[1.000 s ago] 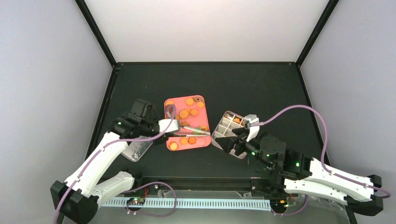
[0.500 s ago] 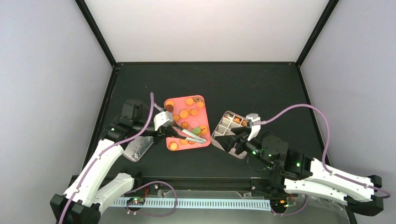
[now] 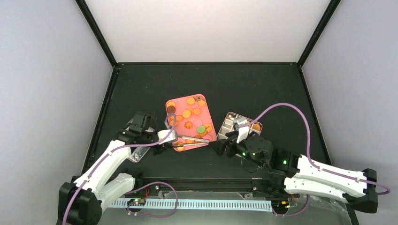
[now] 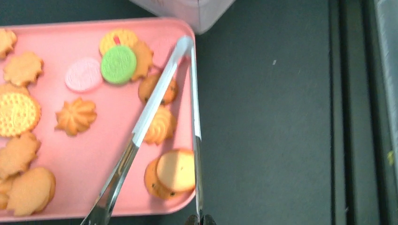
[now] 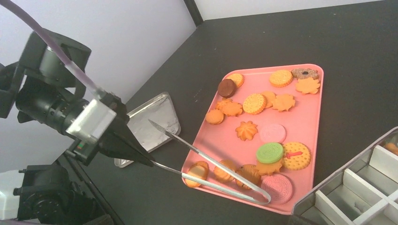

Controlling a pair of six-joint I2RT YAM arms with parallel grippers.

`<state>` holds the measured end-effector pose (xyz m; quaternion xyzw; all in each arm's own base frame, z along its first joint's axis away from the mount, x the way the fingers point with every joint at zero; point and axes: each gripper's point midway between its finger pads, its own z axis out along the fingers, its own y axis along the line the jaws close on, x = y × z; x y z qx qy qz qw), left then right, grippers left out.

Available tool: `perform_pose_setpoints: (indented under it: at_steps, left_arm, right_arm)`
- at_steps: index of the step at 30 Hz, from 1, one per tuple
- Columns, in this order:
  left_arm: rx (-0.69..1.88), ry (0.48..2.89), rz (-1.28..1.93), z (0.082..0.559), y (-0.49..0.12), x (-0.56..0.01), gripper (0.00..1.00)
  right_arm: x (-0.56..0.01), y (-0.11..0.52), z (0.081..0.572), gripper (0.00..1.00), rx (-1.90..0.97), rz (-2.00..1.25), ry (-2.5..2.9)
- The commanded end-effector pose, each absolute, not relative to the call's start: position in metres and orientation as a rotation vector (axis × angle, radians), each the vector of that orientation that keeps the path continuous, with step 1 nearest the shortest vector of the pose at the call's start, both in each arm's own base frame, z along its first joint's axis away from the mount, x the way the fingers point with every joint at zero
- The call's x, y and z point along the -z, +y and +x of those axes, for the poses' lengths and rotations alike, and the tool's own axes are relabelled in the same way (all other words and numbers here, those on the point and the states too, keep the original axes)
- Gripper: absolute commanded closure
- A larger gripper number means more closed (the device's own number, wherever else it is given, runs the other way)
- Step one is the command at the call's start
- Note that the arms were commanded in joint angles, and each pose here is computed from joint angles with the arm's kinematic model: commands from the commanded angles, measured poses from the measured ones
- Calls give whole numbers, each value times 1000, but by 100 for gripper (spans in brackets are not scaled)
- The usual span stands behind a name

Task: Pack the cookies
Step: Place the clamp on the plate.

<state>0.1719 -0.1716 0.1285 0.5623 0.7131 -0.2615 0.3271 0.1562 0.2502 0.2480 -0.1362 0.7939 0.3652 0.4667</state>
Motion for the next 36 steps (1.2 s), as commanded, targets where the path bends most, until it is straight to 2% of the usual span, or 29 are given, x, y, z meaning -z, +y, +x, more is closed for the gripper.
perform_pose_setpoints:
  at_steps: [1,7,10,13,15,20,26,32,36]
  left_arm:
    - [458,1818,1630,181,-155,-105,96]
    - [321,1822,1712,180,-141,-69,91]
    - [295,1828,1724,179,-138,-60,82]
    - [303,1830,1727,179,-140,-60,69]
    - [306,1825,1729,179,-142,-61,65]
    - [341,1824,1731,180,-147,-68,60]
    - [271,1937,1628,211,-145,-105,59]
    - [501,1948,1665,182,-161,-117,47]
    - [500,1880,1783,158,-160,-97,44]
  right_arm:
    - [-252,253,157,1,-917,-344,1915]
    - [-249,254,155,2,-942,-339,1912]
    - [-245,253,154,2,-941,-335,1929]
    - [-242,252,153,2,-952,-326,1938]
    - [-239,251,153,3,-952,-318,1944]
    - [-239,249,153,3,-943,-317,1952]
    - [-238,250,155,3,-913,-324,1964]
    - [-234,256,156,4,-899,-340,1984]
    - [-232,255,156,4,-889,-340,1993]
